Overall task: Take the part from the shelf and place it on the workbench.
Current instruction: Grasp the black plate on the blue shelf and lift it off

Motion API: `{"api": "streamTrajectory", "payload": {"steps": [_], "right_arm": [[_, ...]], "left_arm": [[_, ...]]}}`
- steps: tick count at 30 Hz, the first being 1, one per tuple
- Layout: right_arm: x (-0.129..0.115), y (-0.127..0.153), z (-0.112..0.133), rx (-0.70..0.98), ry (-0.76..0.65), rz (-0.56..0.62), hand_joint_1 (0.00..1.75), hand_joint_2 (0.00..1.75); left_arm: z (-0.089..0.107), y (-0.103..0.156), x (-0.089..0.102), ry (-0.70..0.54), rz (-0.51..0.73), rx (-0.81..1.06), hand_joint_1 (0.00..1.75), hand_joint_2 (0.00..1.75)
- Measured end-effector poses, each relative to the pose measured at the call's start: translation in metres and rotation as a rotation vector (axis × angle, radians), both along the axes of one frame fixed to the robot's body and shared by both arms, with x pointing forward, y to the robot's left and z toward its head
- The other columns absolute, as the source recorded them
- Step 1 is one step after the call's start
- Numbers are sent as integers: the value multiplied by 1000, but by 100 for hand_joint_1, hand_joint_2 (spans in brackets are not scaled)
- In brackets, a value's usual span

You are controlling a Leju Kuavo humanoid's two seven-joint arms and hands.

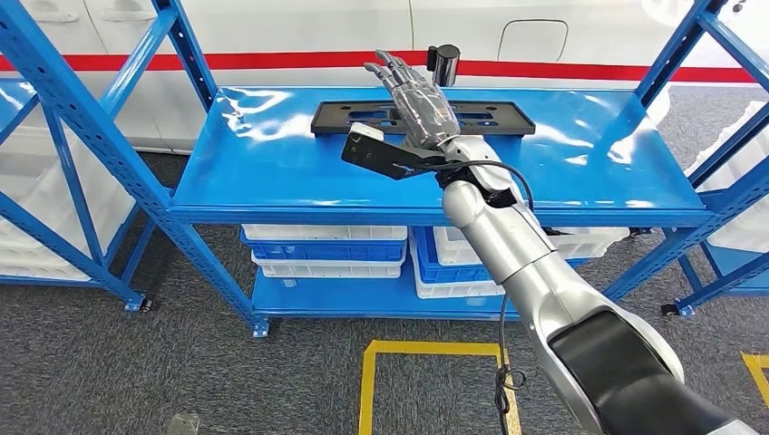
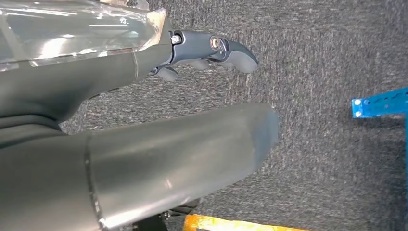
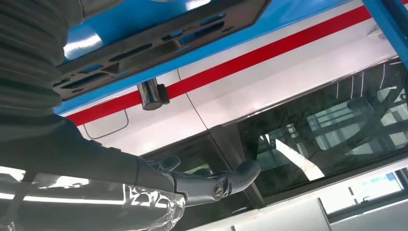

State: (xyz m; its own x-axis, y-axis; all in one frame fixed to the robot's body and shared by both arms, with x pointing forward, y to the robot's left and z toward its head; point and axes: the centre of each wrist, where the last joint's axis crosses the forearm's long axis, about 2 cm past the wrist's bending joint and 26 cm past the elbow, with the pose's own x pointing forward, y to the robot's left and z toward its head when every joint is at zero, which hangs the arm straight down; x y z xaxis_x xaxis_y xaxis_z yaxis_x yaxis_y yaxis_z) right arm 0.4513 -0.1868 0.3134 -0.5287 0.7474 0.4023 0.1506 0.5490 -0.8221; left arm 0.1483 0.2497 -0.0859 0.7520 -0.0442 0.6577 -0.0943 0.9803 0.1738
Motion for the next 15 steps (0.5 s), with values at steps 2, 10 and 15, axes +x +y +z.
{"api": "streamTrajectory", "payload": {"steps": [2,10,15], "right_arm": [[1,0,0,-1,0,0,0,175],[3,11,6,6,-21,25,0,175],[3,16,2,6,-7,30,0,175]], "left_arm": [[0,0,0,0,2,0,0,0],[0,2,1,-2,5,1,0,0],[0,3,0,2,6,4,0,0]]}}
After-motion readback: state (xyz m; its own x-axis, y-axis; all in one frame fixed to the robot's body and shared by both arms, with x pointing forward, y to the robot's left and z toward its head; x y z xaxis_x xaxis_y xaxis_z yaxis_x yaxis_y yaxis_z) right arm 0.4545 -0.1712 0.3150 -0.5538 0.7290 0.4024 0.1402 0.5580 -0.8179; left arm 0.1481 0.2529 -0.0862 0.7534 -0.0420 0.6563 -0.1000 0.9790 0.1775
